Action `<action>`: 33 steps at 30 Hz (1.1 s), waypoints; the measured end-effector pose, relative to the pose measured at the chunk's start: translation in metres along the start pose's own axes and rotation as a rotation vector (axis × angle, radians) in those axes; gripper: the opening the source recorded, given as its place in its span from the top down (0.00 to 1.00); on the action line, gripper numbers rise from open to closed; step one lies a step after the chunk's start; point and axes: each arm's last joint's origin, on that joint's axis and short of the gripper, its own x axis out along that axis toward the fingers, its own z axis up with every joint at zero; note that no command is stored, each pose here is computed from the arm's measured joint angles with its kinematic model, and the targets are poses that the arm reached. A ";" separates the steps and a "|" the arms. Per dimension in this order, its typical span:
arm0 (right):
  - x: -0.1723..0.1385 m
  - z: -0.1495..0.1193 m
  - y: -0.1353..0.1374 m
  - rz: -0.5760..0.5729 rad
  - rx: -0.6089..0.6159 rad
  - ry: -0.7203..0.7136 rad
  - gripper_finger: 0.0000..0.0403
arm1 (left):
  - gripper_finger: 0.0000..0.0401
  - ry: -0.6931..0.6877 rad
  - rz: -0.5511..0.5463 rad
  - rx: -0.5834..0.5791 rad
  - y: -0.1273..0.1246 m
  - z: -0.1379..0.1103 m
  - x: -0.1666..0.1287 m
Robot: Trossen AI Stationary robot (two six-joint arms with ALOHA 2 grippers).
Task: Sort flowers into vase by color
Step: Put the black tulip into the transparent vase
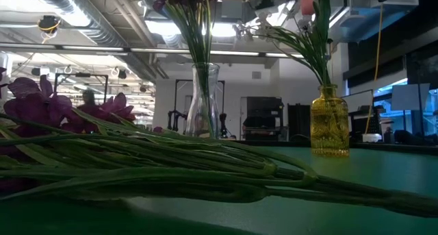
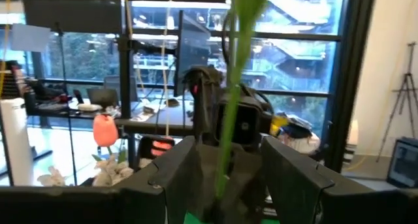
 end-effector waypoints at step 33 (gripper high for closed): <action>-0.001 -0.002 0.001 0.015 -0.082 0.044 0.63 | 1.00 -0.011 0.112 -0.003 0.000 0.005 -0.005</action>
